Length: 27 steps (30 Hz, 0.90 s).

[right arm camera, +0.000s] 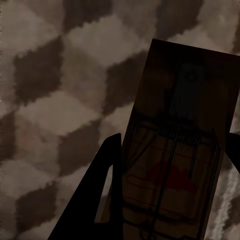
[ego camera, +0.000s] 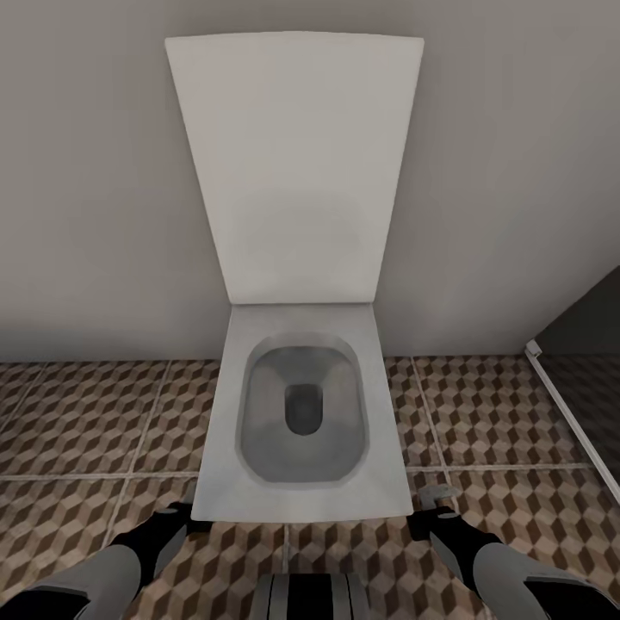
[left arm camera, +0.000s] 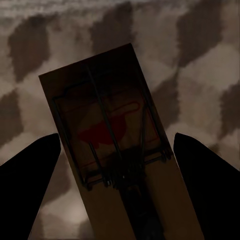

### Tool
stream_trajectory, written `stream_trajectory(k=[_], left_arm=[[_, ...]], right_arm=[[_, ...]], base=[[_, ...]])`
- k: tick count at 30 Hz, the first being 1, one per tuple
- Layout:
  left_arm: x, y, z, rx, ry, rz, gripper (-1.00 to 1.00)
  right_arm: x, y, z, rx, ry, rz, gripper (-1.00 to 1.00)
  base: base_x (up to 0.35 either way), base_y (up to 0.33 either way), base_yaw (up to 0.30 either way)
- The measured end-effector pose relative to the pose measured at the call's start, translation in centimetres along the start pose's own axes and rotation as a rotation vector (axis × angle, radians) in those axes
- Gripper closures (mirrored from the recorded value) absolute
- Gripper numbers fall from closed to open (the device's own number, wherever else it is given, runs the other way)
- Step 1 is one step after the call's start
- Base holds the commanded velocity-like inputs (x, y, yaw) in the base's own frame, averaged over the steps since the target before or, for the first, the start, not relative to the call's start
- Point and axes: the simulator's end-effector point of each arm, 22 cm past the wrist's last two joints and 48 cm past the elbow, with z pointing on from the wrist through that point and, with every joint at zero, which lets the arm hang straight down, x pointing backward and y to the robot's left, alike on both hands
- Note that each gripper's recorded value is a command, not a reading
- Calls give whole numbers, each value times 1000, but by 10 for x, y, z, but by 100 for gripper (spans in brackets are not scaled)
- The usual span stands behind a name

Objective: Take the four mousetraps from the cabinet in the bathroom and place them on the bathroom floor. Make sure all four end up on the same floor surface, and ensure that at least two of them are either under or directly next to the same bathroom sink.

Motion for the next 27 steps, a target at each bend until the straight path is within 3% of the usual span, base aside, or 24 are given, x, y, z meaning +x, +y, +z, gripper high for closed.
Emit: stream_trajectory(k=[17, 24, 27], left_arm=[[-1, 6, 0, -6, -9, 2, 100], [0, 6, 0, -6, -6, 15, 100], [0, 3, 0, 2, -2, 52, 100]], right_arm=[[0, 4, 0, -6, -5, 1, 100], [-1, 3, 0, -2, -12, -68, 100], [-1, 4, 0, -3, -17, -91, 100]], base=[[0, 0, 0], [0, 0, 0], [0, 0, 0]])
